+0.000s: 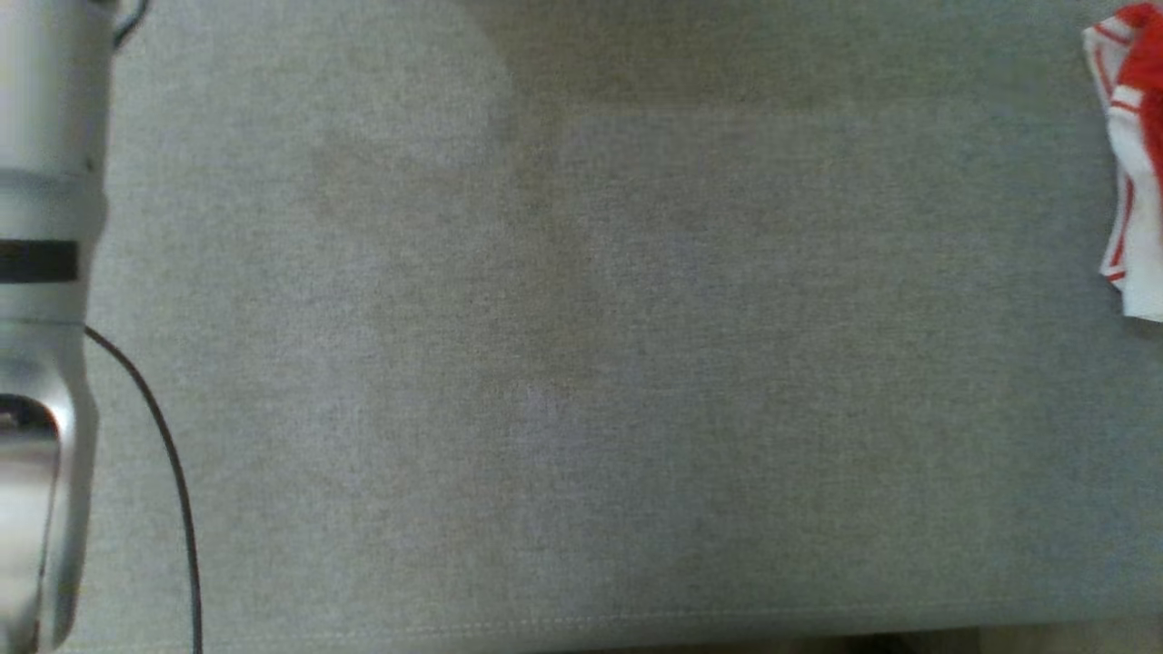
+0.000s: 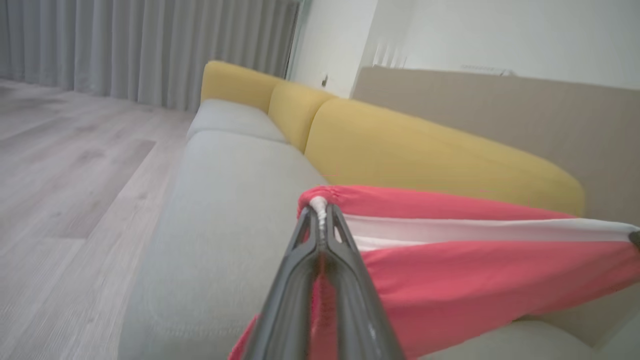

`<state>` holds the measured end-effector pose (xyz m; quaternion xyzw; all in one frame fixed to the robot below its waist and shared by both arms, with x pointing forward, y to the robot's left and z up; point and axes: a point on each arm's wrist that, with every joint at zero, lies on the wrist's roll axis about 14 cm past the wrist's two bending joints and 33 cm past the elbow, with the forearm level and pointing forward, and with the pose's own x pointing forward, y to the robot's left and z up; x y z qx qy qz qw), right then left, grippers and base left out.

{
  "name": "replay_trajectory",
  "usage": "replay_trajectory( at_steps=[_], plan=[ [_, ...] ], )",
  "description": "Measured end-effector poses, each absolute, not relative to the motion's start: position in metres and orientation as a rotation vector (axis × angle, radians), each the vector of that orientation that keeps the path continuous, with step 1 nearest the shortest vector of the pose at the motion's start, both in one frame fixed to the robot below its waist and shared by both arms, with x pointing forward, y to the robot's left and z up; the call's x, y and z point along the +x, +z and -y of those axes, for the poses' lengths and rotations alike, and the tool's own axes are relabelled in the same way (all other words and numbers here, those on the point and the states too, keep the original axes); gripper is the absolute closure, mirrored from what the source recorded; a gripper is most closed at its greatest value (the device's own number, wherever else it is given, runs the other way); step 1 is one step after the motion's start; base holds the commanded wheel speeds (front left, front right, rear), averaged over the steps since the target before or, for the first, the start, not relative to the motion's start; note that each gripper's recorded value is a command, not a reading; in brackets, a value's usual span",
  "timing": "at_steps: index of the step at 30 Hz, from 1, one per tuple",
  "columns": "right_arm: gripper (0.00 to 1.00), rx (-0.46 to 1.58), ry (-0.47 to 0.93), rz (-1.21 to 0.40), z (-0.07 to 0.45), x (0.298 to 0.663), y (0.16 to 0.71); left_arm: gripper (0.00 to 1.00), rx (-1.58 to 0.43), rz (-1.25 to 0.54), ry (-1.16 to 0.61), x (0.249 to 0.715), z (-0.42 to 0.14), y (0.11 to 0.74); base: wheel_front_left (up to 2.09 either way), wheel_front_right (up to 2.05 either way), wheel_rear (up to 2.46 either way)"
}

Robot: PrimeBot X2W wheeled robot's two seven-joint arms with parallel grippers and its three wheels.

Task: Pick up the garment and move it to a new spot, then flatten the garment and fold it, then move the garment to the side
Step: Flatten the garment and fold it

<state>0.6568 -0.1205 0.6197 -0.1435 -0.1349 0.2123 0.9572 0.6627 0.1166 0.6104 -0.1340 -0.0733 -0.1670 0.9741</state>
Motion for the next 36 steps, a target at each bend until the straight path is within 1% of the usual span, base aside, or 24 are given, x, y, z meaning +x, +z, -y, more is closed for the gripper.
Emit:
replay_trajectory(
  at_steps=[2,3,4,5,6,9,12,16,21,27,36],
  plan=[
    [1.0,-0.287,0.449,0.208,0.116,0.661,0.589,1.0,-0.242,0.09,-0.333,0.664,-0.118,0.58,0.0,0.0,0.0],
    [1.0,-0.287,0.449,0.208,0.116,0.661,0.589,1.0,-0.242,0.09,-0.333,0.664,-0.118,0.58,0.0,0.0,0.0],
    [1.0,-0.288,0.46,0.181,0.113,0.662,0.575,1.0,-0.224,0.065,-0.332,0.662,-0.119,0.566,0.0,0.0,0.0],
    [1.0,-0.295,0.491,0.126,0.106,0.66,0.549,1.0,-0.193,0.009,-0.328,0.655,-0.122,0.538,0.0,0.0,0.0],
    [1.0,-0.295,0.508,0.094,0.102,0.657,0.534,1.0,-0.178,-0.023,-0.323,0.65,-0.124,0.524,0.0,0.0,0.0],
    [1.0,-0.308,0.552,-0.019,0.096,0.641,0.49,1.0,-0.087,-0.132,-0.349,0.628,-0.123,0.479,0.0,0.0,0.0],
    [1.0,-0.366,0.599,-0.111,0.098,0.617,0.458,1.0,-0.042,-0.207,-0.401,0.597,-0.114,0.449,0.0,0.0,0.0],
    [1.0,-0.359,0.624,-0.163,0.101,0.595,0.449,1.0,-0.018,-0.275,-0.448,0.561,-0.113,0.43,0.0,0.0,0.0],
    [1.0,-0.393,0.683,-0.271,0.105,0.549,0.43,1.0,0.018,-0.366,-0.495,0.512,-0.115,0.415,0.0,0.0,0.0],
    [1.0,-0.416,0.708,-0.326,0.112,0.515,0.438,1.0,0.057,-0.381,-0.521,0.48,-0.12,0.423,0.0,0.0,0.0],
    [1.0,-0.409,0.693,-0.427,0.131,0.466,0.44,1.0,0.058,-0.413,-0.566,0.43,-0.114,0.422,0.0,0.0,0.0]
  ],
)
